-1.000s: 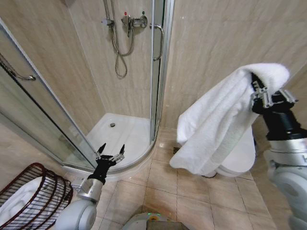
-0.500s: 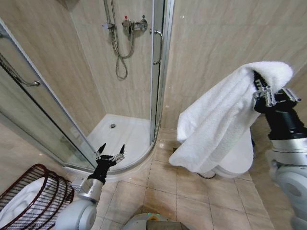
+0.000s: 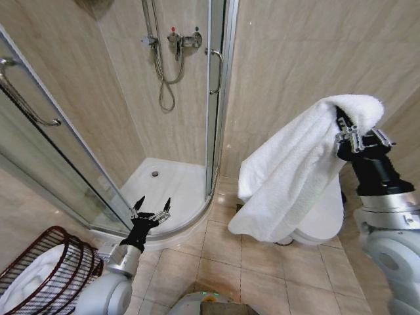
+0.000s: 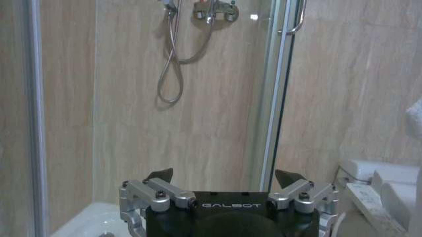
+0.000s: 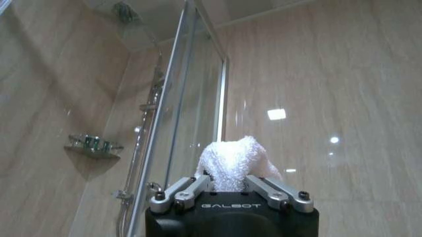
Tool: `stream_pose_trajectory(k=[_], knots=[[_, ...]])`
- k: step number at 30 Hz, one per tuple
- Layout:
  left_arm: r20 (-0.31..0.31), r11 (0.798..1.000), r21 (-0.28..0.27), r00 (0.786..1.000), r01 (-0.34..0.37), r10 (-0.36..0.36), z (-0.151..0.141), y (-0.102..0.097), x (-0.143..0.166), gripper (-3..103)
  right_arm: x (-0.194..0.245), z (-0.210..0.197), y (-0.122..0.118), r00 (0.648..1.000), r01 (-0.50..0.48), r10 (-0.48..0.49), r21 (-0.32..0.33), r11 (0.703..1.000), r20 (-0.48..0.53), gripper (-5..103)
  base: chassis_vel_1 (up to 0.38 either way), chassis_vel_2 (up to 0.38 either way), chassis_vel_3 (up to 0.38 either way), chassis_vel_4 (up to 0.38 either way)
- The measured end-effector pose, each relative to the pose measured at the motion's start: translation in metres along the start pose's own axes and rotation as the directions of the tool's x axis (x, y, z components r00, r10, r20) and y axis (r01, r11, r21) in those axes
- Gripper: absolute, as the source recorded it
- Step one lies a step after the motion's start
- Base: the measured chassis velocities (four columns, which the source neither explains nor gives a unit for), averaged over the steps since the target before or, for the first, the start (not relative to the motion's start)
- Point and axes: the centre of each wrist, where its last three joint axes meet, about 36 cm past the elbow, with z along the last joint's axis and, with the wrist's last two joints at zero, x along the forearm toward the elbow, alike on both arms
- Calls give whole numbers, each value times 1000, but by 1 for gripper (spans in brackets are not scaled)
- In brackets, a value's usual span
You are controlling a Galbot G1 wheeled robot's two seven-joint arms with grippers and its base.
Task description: Discard the used towel into the hamper.
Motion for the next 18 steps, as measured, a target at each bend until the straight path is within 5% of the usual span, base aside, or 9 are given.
stream_pose_trajectory(k=[18], knots=[[0, 1000, 0, 1000, 0, 0, 0, 0, 0, 100, 0, 1, 1, 1000, 6, -6, 3, 1000, 4, 10, 0, 0, 0, 0]])
